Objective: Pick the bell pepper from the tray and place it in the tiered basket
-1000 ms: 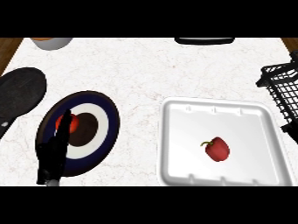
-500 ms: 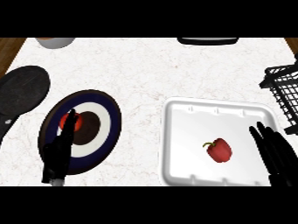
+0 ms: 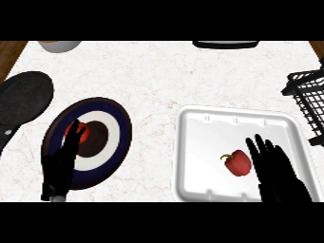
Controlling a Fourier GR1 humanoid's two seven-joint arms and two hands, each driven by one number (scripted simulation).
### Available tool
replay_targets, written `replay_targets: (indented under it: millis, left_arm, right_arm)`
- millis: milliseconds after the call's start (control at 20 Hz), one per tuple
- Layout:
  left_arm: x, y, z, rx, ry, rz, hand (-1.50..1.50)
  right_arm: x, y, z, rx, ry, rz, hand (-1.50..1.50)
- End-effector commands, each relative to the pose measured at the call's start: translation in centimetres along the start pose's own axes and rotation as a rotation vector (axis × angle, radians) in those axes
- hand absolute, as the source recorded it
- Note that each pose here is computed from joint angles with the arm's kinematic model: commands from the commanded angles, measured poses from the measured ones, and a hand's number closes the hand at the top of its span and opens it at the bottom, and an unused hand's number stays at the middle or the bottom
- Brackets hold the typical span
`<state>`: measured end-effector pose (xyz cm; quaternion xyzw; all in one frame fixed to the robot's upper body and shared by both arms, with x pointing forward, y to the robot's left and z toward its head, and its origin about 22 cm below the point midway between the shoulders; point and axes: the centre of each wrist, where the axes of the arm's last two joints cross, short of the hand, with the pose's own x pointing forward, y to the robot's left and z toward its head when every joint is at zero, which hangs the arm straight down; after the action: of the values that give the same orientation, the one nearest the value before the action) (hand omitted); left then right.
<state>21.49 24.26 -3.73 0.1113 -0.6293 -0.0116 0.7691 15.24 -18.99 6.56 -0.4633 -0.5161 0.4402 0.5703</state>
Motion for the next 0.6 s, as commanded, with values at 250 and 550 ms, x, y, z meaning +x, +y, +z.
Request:
replay_targets:
  millis: [250,550]
  left_arm:
    - [-0.7,-0.5,0.5,0.011,0.05,-0.003,0.0]
    - [-2.4,0.5,0.0,0.002,0.082,0.006,0.0]
  right_arm:
    - [3.0,2.4,-2.1,0.088,0.034,0.076,-1.5]
    - [2.2,0.9,-3.4,0.146,0.125,0.12,-1.5]
